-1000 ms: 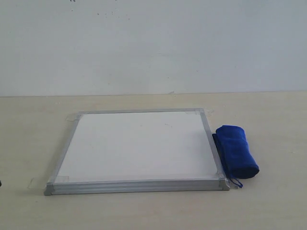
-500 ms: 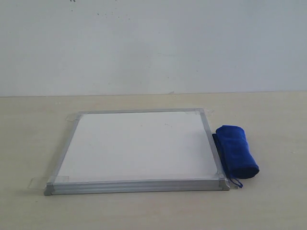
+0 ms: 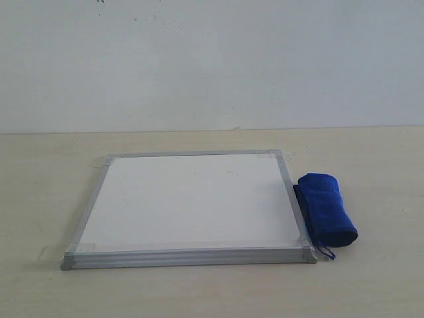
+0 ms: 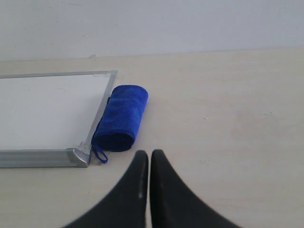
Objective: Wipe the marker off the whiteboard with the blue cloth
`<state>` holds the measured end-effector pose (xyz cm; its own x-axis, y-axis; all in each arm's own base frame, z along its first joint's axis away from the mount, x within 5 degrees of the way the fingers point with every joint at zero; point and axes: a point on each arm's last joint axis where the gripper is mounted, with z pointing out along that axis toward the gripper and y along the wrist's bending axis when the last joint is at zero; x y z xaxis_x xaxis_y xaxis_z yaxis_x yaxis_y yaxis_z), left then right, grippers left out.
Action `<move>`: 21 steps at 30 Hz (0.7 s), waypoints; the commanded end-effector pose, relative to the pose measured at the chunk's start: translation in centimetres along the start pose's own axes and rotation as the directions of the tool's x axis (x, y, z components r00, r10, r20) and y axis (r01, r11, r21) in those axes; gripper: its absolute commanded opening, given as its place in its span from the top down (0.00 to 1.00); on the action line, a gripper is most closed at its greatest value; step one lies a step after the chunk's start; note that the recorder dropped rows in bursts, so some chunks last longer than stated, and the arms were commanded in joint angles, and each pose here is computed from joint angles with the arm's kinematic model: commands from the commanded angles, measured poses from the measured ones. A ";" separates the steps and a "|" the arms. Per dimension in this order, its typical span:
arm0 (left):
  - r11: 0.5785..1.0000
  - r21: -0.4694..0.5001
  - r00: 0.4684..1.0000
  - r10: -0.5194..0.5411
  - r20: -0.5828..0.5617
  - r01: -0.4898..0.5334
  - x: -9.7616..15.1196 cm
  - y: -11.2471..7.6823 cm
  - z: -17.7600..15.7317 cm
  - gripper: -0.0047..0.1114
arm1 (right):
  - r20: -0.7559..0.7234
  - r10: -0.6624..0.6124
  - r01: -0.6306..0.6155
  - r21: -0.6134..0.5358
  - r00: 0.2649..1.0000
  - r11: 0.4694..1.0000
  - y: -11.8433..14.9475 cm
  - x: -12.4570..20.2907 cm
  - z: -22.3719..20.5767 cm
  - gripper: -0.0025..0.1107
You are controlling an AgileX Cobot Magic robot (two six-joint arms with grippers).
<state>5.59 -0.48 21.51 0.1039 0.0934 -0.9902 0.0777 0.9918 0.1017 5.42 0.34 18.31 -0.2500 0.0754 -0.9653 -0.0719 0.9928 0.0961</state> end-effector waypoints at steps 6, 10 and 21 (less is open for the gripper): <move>0.980 -0.004 0.980 -0.198 0.000 0.198 0.1 0.0 0.0 0.93 | 0.014 -0.002 0.002 -0.001 1.000 1.000 0.0 -0.1 0.0 0.97; 0.988 -0.035 0.988 -0.149 -0.037 0.148 0.5 0.1 0.0 0.93 | 0.014 -0.002 0.002 -0.001 1.000 1.000 0.0 -0.1 0.0 0.97; 0.977 -0.135 0.932 -0.202 -0.302 0.168 3.0 0.3 -0.5 0.93 | 0.014 -0.002 0.002 -0.001 1.000 1.000 0.0 -0.1 0.0 0.97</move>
<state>5.47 0.13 18.83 -0.1967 -0.0780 -0.9774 -0.0298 0.9968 -0.0736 5.42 0.34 18.31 -0.2500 0.0754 -0.9653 -0.0719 0.9928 0.0961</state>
